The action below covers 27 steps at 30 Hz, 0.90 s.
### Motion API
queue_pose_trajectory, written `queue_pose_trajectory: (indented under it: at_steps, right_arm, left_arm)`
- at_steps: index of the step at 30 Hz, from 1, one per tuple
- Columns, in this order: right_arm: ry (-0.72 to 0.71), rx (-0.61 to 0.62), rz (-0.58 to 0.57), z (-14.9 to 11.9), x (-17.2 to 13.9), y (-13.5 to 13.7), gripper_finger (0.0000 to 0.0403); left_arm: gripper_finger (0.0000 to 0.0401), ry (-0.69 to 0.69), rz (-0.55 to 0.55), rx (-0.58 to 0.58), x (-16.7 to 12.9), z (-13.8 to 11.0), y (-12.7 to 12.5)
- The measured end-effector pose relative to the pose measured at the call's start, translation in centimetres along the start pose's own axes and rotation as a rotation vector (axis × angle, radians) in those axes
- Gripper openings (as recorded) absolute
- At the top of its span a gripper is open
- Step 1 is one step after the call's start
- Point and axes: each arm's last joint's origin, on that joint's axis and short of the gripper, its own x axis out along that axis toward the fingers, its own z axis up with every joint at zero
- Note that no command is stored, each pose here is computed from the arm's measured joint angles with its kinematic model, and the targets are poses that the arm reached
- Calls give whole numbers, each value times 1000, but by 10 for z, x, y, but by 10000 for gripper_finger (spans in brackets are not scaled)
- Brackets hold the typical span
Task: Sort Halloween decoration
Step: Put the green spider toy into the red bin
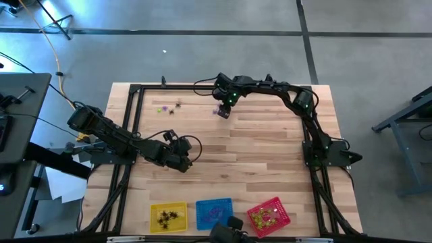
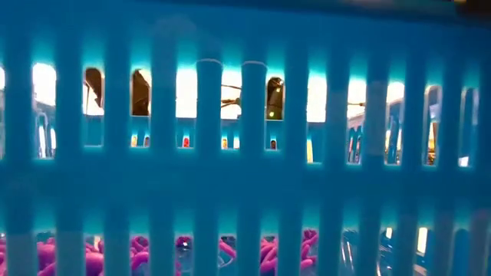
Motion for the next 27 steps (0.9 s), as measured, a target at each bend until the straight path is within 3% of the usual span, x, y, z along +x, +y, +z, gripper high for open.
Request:
queue_pose_trajectory:
  at_steps: [12,27]
  right_arm:
    - [90,-9,19,-11,21,-9,151]
    - [120,56,20,-1,8,-8,27]
  left_arm:
    - [78,-9,-7,9,0,1,-1]
    - [78,-8,-7,17,0,1,-1]
